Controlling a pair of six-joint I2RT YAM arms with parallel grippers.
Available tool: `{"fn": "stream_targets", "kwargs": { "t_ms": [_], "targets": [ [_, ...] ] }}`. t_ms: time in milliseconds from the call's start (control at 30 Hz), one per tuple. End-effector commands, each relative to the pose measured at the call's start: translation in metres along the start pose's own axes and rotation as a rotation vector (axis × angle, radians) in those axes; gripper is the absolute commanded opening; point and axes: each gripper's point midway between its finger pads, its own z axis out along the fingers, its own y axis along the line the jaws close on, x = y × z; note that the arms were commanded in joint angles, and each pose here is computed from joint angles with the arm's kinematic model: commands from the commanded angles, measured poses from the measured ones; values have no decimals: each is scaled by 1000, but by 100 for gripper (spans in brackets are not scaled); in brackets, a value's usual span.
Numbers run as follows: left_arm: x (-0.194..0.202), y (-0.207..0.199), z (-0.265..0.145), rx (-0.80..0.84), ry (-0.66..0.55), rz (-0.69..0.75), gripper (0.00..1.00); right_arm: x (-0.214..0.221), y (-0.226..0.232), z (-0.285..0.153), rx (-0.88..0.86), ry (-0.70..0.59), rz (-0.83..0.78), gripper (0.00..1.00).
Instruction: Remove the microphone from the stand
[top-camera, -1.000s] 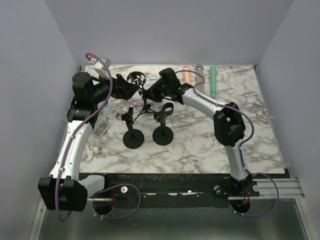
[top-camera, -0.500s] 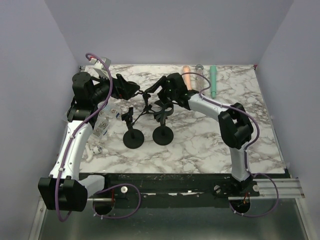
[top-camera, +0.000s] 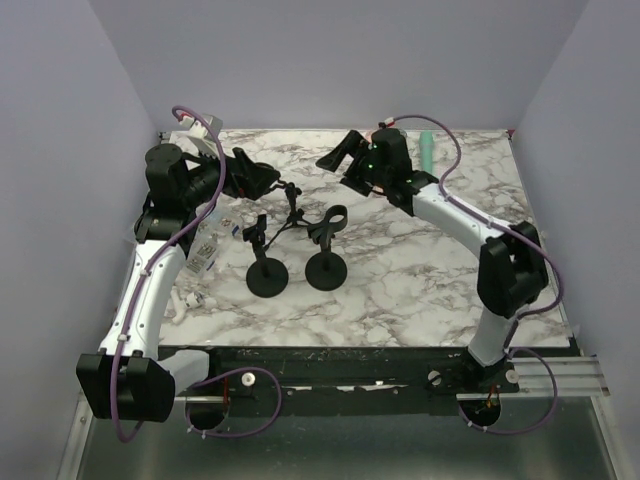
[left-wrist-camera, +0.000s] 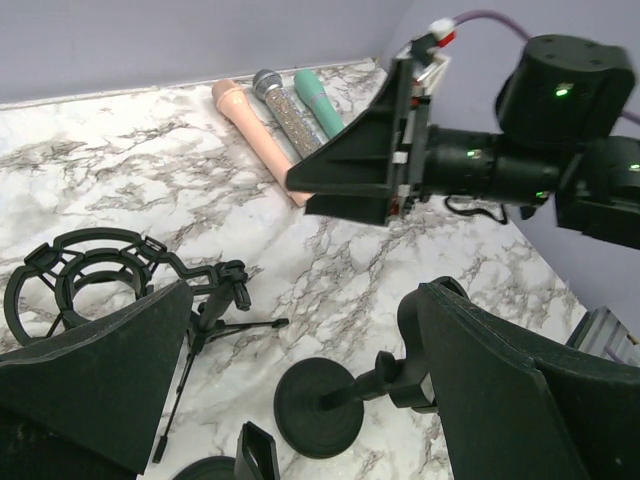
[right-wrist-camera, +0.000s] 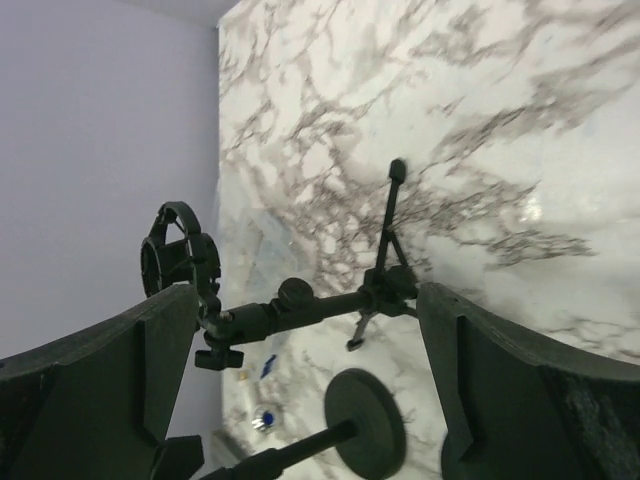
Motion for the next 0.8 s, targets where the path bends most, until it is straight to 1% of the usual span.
{"fn": "stream_targets", "kwargs": {
  "t_ms": [0, 100, 200, 267, 400, 567, 767],
  "targets": [
    [5, -1, 4, 14, 8, 6, 98, -49, 2, -59, 100, -192, -302, 100],
    [7, -4, 4, 11, 9, 18, 98, -69, 0, -102, 177, -272, -466, 100],
    [8, -10, 5, 9, 11, 47, 98, -79, -6, -146, 245, -335, -565, 100],
    [9, -15, 5, 14, 12, 74, 98, -81, -7, -175, 256, -362, -623, 100],
    [6, -26, 1, 29, -14, 124, 98, -82, -7, -231, 263, -432, -687, 100],
    [-12, -43, -12, 36, -80, 154, 98, -85, -9, -299, 272, -548, -714, 100],
    [-43, -81, -59, 37, -214, 235, 98, -95, -8, -381, 291, -723, -746, 100]
  ]
}}
